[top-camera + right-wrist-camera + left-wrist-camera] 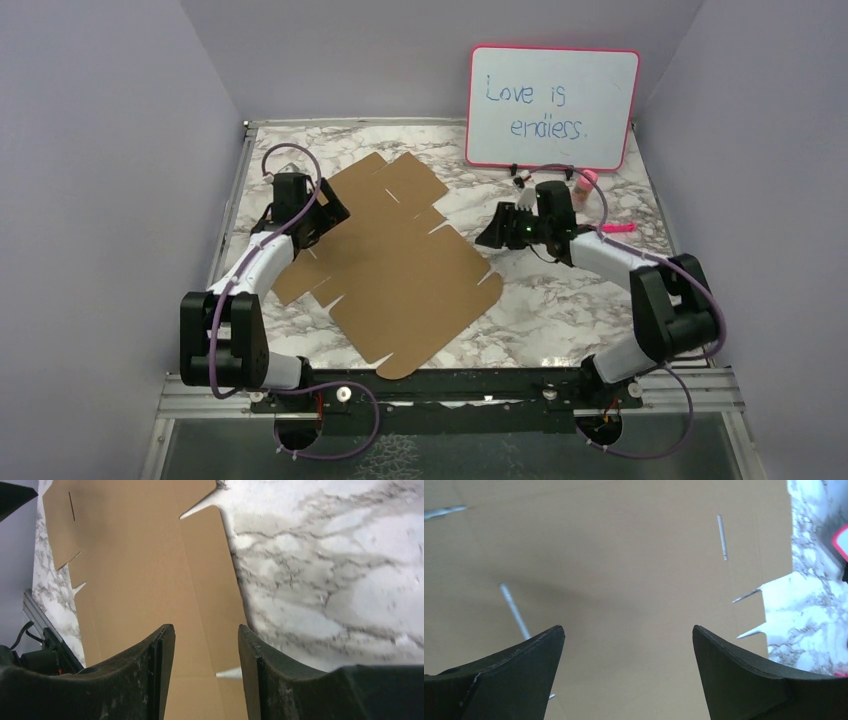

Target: Fold the paper box

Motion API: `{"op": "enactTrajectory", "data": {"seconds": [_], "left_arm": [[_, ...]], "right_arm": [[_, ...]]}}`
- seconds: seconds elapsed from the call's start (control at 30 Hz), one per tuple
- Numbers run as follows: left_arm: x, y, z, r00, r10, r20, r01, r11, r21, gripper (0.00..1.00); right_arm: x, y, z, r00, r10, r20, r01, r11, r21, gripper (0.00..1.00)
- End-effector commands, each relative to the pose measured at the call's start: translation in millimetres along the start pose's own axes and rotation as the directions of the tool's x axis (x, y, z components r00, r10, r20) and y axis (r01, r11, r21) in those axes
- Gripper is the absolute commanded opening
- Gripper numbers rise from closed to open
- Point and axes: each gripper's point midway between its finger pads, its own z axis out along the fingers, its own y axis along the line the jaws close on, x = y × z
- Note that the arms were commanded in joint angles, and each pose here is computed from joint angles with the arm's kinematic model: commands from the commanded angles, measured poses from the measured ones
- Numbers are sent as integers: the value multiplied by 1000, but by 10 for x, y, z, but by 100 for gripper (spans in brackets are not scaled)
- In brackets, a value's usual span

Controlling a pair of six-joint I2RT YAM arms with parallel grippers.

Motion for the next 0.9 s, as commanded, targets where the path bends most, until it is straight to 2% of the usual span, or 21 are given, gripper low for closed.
{"op": "enactTrajectory", "data": {"seconds": [0.0, 0.23, 0.6, 0.87], "left_arm": [[149, 357, -55, 999, -14, -37, 10, 995, -95, 99], [324, 414, 45, 994, -35, -99, 26, 996, -91, 99], [523, 411, 149, 987, -75, -144, 68, 996, -53, 99], [602, 374, 192, 982, -89, -168, 87, 996, -20, 99]], "right_arm": [[-169, 104, 300, 999, -47, -20, 45, 991, -126, 55], [-82, -51, 712, 994, -24, -103, 9, 990, -140, 56], [225, -49, 882, 976, 8, -216, -48, 982, -183, 55], [278, 25, 818, 974, 30, -226, -79, 974, -213, 38]]}}
